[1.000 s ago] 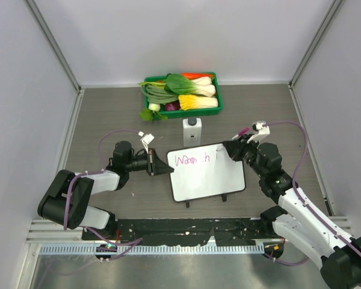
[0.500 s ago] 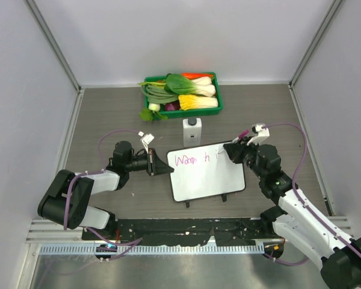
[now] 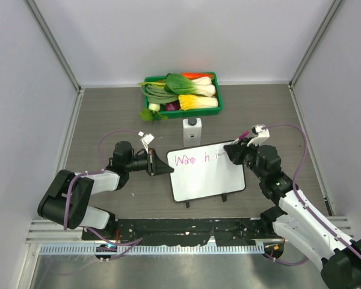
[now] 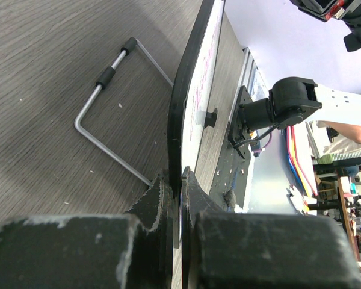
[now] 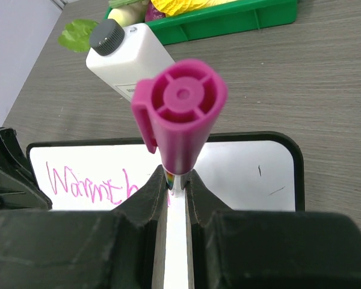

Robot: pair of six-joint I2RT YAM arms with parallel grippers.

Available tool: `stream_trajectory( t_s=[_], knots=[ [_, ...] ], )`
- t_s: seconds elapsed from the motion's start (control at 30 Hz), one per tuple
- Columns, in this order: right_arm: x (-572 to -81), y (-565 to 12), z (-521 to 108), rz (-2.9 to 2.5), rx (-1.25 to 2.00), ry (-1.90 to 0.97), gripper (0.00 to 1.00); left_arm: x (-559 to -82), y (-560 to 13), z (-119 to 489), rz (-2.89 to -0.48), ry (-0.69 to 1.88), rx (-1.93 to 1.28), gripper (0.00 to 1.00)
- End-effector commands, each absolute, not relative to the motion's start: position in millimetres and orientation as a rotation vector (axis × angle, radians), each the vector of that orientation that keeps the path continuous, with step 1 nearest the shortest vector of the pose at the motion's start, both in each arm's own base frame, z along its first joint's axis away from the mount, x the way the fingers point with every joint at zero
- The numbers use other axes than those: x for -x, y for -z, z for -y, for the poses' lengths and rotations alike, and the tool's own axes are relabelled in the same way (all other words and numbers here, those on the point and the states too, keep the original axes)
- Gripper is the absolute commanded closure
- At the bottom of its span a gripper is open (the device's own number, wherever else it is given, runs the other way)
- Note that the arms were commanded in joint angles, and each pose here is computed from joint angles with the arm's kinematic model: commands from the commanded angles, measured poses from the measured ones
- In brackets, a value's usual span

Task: Write a sentence on the whiteboard
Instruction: Write on the whiteboard at the whiteboard stand.

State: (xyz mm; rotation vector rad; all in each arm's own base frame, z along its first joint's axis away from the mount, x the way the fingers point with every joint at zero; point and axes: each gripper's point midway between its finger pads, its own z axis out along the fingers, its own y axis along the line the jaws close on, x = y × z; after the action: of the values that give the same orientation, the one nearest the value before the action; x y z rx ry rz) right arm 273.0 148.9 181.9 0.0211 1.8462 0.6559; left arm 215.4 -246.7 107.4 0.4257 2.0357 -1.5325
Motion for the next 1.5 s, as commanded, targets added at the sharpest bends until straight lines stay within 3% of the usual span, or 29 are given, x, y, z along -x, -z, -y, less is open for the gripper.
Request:
stream_trajectory(
  t_s=[0.0, 0.37, 0.9, 1.47],
  knots=[
    [-266.9, -171.3, -143.9, -1.877, -0.02, -0.63, 0.99, -223.6, -109.0, 248.4, -2.005, 1.475, -0.463, 1.0],
    [-264.5, -165.6, -142.6, -1.894, -0.031, -0.629, 0.99, -222.7, -109.2, 248.7, -2.003, 1.477, -0.466, 1.0],
    [-292.0, -204.8, -133.8, -1.797, -0.089, -0.547, 0.99, -222.5, -110.1, 248.5, -2.0, 1.475, -0.467, 1.0],
    [-270.8, -174.1, -130.4, -1.916, -0.039, -0.526, 0.99, -222.6, -110.4, 248.5, -1.999, 1.475, -0.467, 1.0]
  ],
)
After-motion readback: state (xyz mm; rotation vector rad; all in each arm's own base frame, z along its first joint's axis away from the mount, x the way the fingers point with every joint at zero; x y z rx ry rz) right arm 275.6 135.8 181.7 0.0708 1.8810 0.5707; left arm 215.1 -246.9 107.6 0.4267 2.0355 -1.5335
